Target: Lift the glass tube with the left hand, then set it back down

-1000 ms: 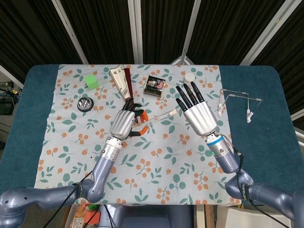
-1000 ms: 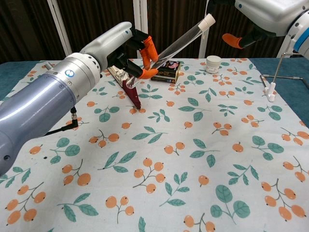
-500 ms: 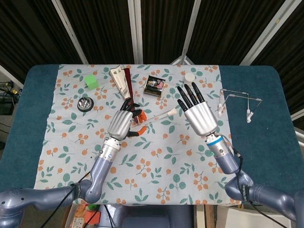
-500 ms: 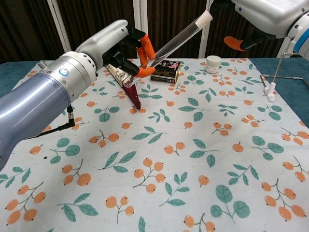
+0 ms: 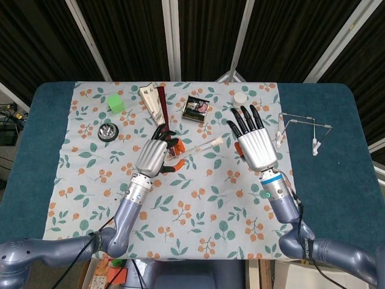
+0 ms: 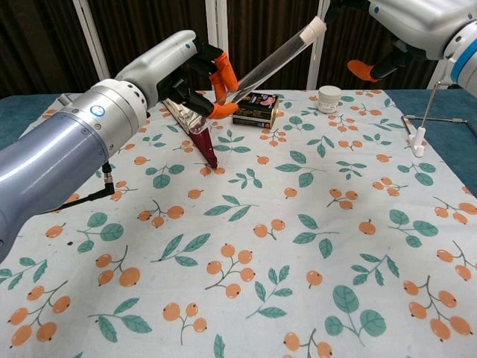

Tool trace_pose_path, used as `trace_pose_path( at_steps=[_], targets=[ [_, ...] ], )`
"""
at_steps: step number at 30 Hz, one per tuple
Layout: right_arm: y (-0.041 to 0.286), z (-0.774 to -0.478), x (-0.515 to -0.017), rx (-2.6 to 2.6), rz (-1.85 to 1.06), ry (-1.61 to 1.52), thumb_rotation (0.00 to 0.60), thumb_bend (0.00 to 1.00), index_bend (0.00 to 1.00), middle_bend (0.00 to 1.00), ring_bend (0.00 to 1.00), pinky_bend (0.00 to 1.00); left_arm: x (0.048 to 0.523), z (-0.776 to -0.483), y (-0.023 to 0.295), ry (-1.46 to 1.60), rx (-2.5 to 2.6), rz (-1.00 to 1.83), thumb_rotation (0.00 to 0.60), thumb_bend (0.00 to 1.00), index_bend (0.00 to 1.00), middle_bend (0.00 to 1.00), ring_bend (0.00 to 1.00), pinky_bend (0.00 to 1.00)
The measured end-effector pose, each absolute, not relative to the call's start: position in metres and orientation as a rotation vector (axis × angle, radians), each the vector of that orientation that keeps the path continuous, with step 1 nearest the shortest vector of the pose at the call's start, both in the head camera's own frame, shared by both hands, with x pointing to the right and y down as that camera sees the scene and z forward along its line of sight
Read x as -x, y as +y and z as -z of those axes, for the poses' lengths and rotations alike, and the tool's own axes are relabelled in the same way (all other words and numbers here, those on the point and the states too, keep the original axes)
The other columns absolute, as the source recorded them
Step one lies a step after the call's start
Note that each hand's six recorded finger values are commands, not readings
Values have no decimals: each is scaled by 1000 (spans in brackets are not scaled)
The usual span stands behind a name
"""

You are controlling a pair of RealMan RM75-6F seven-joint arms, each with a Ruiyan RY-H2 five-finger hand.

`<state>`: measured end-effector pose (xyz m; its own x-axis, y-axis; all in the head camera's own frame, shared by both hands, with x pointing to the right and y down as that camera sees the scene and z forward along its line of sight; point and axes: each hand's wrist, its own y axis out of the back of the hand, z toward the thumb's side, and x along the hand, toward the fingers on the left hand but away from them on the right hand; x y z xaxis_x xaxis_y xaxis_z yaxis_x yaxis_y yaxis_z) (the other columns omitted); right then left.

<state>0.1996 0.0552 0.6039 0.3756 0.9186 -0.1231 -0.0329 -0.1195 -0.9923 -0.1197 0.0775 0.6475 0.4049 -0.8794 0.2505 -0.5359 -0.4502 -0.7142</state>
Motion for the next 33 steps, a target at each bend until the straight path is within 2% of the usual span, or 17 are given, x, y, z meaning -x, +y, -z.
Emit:
trace_pose_path(
  at_steps=[12, 33],
  targets=[
    [60, -607, -198, 1688, -1132, -1048, 600, 433, 286, 116, 0, 36, 124, -650, 75, 1214, 2116, 853, 600, 544, 651, 692, 222, 29],
    [69, -608, -188, 1709, -1115, -1016, 600, 432, 310, 115, 0, 36, 119, -653, 76, 1209, 2121, 850, 600, 544, 651, 692, 222, 40]
  ],
)
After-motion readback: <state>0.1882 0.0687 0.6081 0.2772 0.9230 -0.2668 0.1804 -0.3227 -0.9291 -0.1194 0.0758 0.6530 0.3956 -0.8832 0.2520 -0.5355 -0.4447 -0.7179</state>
